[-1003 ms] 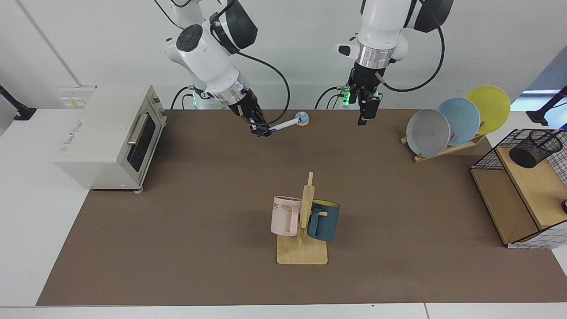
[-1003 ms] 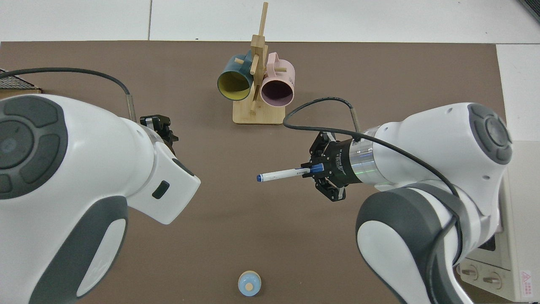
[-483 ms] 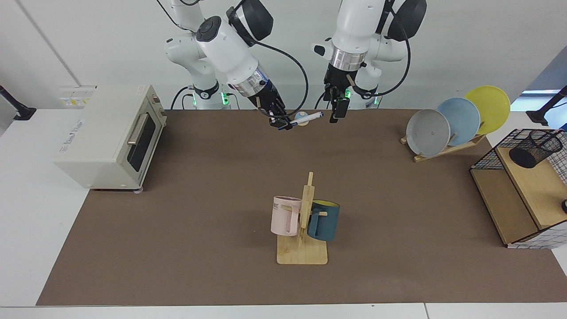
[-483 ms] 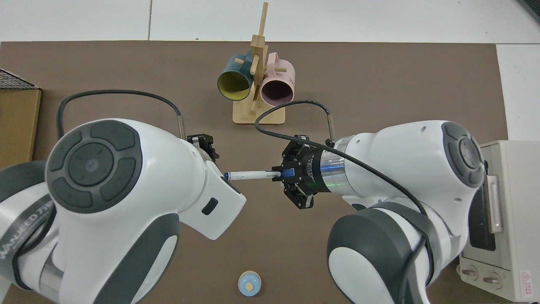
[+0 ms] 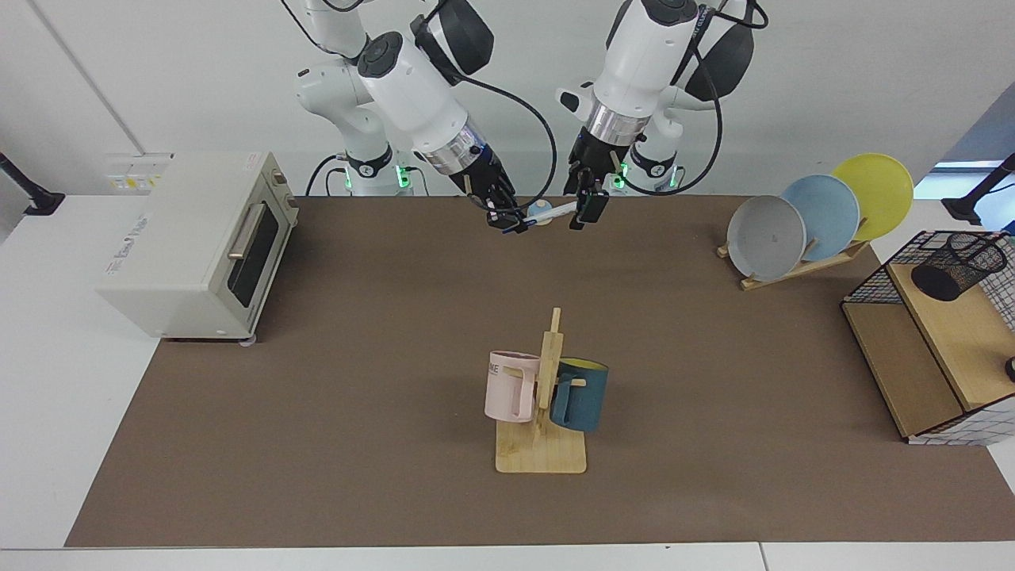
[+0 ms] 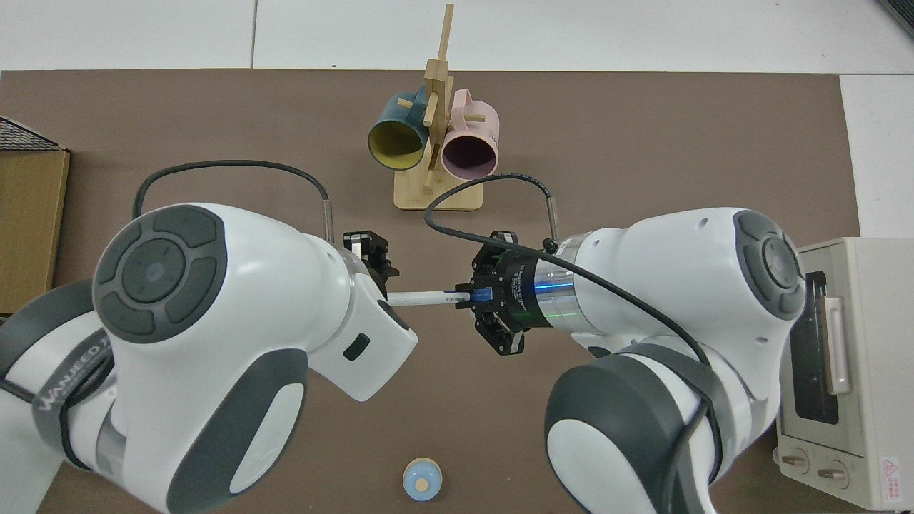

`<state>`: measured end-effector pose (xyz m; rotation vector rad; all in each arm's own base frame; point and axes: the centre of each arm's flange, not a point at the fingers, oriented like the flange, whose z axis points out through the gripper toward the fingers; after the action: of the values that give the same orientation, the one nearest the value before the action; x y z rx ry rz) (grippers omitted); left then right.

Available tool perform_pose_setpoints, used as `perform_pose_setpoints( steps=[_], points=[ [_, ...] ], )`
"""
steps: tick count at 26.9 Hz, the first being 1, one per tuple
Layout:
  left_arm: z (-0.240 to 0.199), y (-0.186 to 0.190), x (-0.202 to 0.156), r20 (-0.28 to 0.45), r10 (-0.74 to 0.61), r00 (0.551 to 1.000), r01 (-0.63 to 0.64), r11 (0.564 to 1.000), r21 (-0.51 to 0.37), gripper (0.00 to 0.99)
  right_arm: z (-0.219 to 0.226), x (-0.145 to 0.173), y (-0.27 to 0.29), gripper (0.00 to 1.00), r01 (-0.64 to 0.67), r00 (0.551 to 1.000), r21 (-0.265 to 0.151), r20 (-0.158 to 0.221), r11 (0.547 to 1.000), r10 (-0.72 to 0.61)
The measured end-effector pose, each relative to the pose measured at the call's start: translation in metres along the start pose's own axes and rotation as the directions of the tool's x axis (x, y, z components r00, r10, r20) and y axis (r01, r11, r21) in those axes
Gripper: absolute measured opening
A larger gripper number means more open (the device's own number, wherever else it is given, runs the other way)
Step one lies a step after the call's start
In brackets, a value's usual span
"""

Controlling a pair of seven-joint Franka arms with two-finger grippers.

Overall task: Put markers into pen holder
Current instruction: 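Grasp the marker's free end with the left gripper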

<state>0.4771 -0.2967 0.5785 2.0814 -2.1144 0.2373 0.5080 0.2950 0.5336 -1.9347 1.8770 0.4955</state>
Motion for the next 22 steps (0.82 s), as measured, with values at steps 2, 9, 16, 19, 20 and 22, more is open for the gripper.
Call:
perform_pose_setpoints(
  steps=[2, 9, 16, 19, 20, 22],
  points=[
    [-0.001, 0.0, 0.0, -0.014, 0.002, 1.0, -0.002, 1.0, -0.004, 0.652, 0.0, 0.0, 0.0, 0.18, -0.001, 1.0, -0.001, 0.0, 1.0, 0.001],
    [-0.002, -0.007, -0.009, -0.061, 0.012, 0.998, -0.011, 1.0, 0.003, 0.22, 0.003, 0.001, 0.001, 0.18, -0.002, 1.0, -0.005, -0.002, 1.0, 0.002],
    [-0.001, -0.008, -0.01, -0.068, 0.006, 0.998, -0.006, 1.0, 0.003, 0.167, 0.003, 0.002, 0.001, 0.18, -0.005, 1.0, -0.006, 0.0, 1.0, 0.005],
    [-0.001, -0.008, -0.01, -0.068, 0.005, 0.998, -0.005, 1.0, 0.003, 0.167, 0.003, 0.007, -0.001, 0.2, -0.015, 1.0, -0.005, -0.003, 1.0, 0.015],
    [-0.001, -0.008, -0.011, -0.068, 0.005, 0.998, -0.005, 1.0, 0.003, 0.167, 0.002, 0.011, -0.003, 0.26, -0.02, 1.0, -0.003, -0.006, 1.0, 0.02],
    [-0.001, -0.009, -0.012, -0.068, 0.002, 0.998, -0.002, 1.0, 0.003, 0.167, -0.001, 0.021, -0.007, 0.33, -0.025, 0.999, 0.006, -0.023, 1.0, 0.025]
  ],
)
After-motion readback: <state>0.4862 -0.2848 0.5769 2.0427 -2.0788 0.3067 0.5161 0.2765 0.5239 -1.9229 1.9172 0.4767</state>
